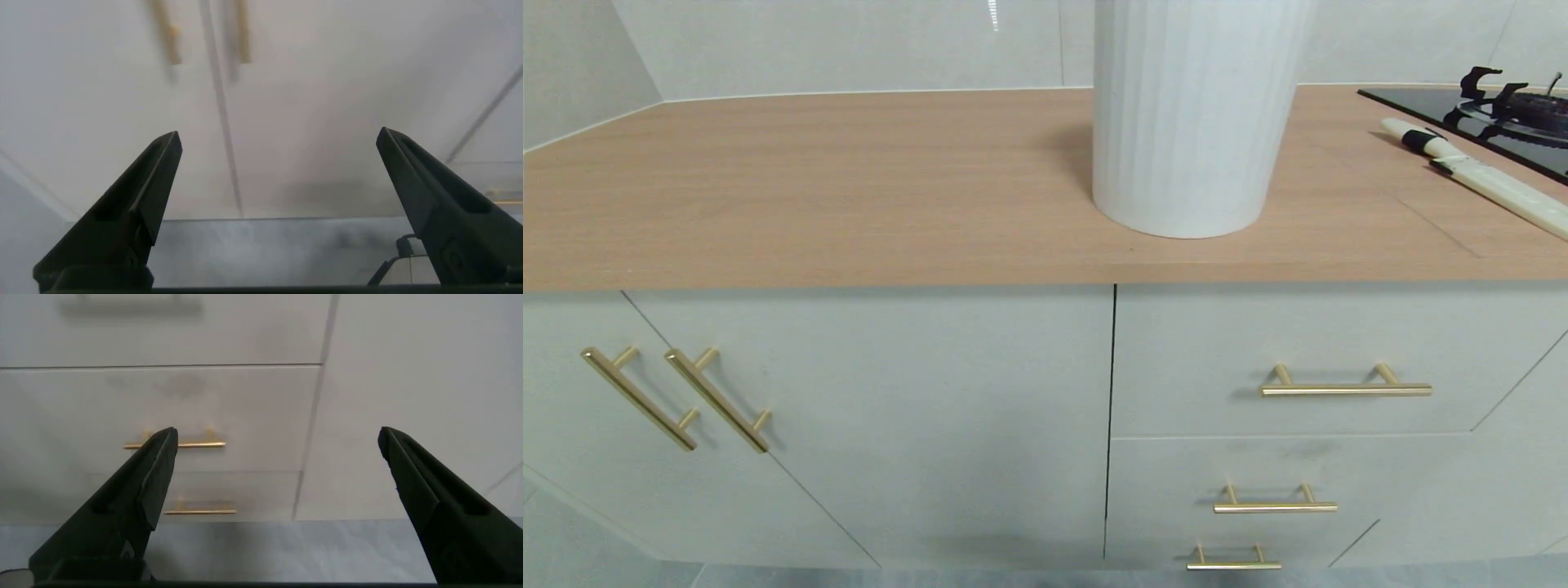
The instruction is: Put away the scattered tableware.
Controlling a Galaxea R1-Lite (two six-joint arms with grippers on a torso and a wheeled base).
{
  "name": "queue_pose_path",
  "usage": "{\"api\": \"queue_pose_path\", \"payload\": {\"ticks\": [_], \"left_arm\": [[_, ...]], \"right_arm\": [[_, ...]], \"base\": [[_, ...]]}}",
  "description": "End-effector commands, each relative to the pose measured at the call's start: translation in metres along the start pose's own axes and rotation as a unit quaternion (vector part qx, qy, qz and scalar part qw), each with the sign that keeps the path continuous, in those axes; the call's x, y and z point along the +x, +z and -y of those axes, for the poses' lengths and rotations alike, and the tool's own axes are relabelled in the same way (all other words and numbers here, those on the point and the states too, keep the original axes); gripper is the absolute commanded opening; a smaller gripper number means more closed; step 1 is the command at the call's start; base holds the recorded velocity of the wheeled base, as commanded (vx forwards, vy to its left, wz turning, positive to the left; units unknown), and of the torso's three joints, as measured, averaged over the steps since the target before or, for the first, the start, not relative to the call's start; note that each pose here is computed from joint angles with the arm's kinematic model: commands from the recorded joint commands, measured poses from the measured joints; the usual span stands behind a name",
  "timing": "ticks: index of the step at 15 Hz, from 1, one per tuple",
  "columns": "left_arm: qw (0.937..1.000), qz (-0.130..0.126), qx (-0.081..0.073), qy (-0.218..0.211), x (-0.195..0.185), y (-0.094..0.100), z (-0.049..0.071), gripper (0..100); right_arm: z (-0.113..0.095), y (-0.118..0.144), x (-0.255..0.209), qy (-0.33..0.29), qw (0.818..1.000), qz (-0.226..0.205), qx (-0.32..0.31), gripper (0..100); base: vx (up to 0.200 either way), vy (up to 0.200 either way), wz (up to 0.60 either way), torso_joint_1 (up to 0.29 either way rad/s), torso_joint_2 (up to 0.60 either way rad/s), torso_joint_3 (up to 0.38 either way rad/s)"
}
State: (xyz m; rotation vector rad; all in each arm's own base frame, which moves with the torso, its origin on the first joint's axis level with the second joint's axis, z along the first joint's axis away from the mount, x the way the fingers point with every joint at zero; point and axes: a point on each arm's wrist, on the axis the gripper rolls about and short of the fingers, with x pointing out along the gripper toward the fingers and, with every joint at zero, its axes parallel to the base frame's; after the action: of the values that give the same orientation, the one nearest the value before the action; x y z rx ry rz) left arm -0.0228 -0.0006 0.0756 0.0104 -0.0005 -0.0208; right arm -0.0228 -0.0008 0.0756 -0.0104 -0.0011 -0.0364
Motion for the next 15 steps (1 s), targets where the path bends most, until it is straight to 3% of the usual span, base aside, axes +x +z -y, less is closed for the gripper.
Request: {"api": "queue_pose_path", "payload": {"ticks": [1,4,15], "left_arm": [[1.0000,0.000,0.000,0.000,0.0000,-0.0001,0.0000,100],[1.0000,0.000,-0.001,0.000,0.0000,-0.0001,0.0000,100],[1.0000,0.001,-0.002,0.000,-0.0001,0.0003,0.0000,100]], "right_arm": [[0.0000,0.0001,0.0001,0.000,1.000,-0.001,0.000,100],[0.0000,0.0001,0.0001,0.000,1.000,-0.001,0.000,100],[0.0000,0.0001,0.0001,0.001,1.000,-0.001,0.000,100]], "base": [[0.000,-0.200,0.00,0.007,0.00,0.007],[0.000,-0.200,0.00,0.002,0.00,0.001],[0.000,0.000,0.00,0.000,0.00,0.000]]}}
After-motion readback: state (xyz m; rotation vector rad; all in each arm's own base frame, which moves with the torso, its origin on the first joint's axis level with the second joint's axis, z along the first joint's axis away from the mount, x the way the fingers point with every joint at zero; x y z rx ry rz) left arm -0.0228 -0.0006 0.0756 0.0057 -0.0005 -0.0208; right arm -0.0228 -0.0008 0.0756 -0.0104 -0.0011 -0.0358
